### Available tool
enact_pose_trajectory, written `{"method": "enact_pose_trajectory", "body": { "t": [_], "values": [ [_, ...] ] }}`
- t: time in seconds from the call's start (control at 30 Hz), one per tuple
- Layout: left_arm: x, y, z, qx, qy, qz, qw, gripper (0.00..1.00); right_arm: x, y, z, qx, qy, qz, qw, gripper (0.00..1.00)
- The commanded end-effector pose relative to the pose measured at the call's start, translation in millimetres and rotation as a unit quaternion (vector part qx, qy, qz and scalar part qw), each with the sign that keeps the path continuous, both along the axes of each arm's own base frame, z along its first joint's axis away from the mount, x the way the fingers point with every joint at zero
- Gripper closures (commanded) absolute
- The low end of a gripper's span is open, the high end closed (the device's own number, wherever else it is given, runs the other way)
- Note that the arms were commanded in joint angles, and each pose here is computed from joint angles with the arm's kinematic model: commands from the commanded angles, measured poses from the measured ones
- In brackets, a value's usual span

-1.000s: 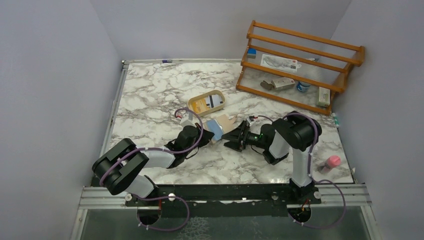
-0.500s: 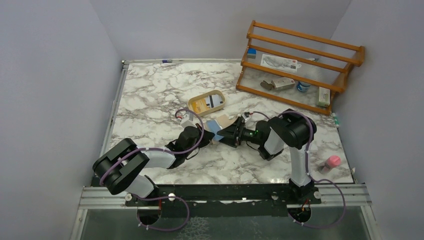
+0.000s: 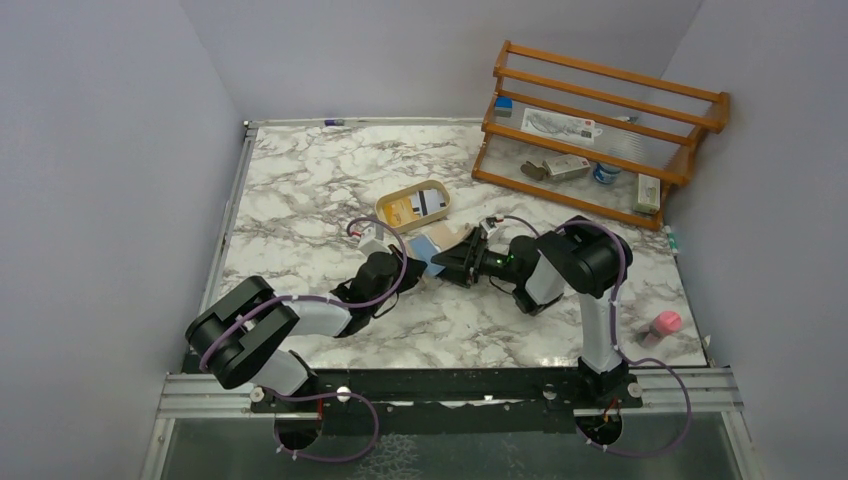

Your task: Take the credit cards out of the card holder

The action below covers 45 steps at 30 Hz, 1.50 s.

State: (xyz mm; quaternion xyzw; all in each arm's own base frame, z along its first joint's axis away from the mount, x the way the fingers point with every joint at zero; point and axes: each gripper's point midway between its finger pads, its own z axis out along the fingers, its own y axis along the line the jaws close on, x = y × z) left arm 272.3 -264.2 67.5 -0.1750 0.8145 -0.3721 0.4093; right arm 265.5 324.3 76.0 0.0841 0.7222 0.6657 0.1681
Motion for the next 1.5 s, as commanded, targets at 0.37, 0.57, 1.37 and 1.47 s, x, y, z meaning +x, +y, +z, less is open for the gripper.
{"method": "enact_pose_trajectory", "body": {
  "t": [0.37, 0.57, 1.37, 1.47],
  "values": [
    [-31, -9, -21, 0.007, 0.030, -0.058, 0.998, 1.00, 32, -3, 79, 0.085, -0.124, -0.049, 0.987, 0.17],
    [-35, -9, -23, 0.007, 0.033, -0.066, 0.997, 0.99, 40, -10, 81, 0.085, -0.127, -0.065, 0.986, 0.17],
    [-37, 6, -37, 0.018, 0.040, -0.048, 0.998, 0.34, 25, -16, 49, 0.061, -0.109, -0.060, 0.990, 0.17],
    [-33, 11, -35, 0.021, 0.034, -0.040, 0.998, 0.34, 25, -16, 47, 0.061, -0.108, -0.058, 0.991, 0.17]
  ]
}}
